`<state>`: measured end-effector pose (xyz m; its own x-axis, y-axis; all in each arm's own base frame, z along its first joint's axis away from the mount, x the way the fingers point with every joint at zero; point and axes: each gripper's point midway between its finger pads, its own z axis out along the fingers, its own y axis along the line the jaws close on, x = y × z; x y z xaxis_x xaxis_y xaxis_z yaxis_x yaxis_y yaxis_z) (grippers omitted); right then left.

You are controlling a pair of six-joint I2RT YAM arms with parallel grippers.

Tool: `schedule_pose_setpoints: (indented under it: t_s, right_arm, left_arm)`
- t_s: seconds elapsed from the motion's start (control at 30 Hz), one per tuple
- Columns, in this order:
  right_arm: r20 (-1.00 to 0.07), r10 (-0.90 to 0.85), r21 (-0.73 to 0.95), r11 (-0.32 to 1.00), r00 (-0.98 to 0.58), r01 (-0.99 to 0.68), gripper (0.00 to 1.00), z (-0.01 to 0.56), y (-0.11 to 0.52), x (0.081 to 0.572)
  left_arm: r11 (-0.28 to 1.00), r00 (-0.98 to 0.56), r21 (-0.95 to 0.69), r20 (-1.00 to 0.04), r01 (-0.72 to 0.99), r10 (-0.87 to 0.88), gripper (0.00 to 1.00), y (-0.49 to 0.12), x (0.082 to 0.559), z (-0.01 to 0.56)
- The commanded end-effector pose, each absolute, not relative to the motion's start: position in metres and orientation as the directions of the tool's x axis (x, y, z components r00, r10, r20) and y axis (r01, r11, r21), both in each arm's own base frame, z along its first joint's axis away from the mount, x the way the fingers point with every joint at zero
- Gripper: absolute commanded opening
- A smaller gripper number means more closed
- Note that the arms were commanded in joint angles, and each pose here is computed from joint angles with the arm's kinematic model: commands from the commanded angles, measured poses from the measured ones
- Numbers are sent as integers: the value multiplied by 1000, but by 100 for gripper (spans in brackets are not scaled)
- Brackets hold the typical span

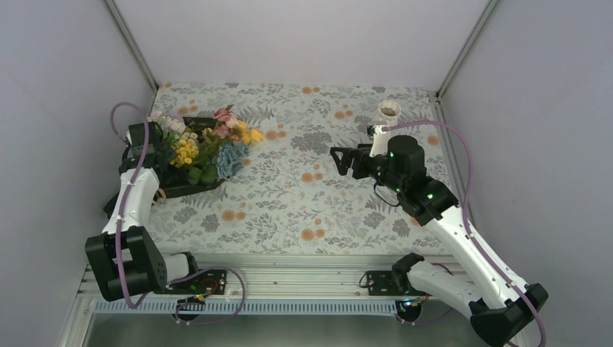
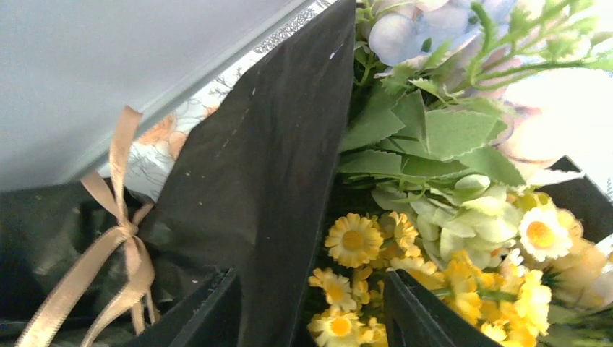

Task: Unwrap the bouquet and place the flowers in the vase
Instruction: Move the fake flower at the center of the board.

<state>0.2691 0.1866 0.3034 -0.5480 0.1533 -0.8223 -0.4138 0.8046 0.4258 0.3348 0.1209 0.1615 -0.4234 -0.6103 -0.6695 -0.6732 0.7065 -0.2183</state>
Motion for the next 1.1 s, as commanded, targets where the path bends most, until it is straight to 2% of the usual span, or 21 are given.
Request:
schedule_pose_setpoints:
  t_s: [0.0, 0.17, 0.27, 0.63, 1.07]
  right_arm:
    - [-846, 164, 419, 793, -508, -442, 100, 320, 182, 262]
    - [-864, 169, 411, 780, -474, -471, 100, 329, 180, 256]
    - [-873, 170, 404, 777, -458, -482, 100, 333, 179, 253]
    - [-870, 160, 397, 788, -467, -470, 100, 327, 178, 255]
    - [-870, 166, 394, 801, -464, -452, 100, 328, 173, 254]
  left_arm:
    - [753, -448, -239, -680, -613, -581, 44, 116, 348, 169]
    - [777, -487, -271, -651, -568, -582, 14, 104, 355, 162]
    - [791, -504, -301, -638, -533, -582, 4, 96, 358, 162]
    - [779, -559, -468, -543, -417, -626, 2, 41, 369, 155]
    - [759, -673, -608, -462, -234, -578, 3, -89, 400, 164]
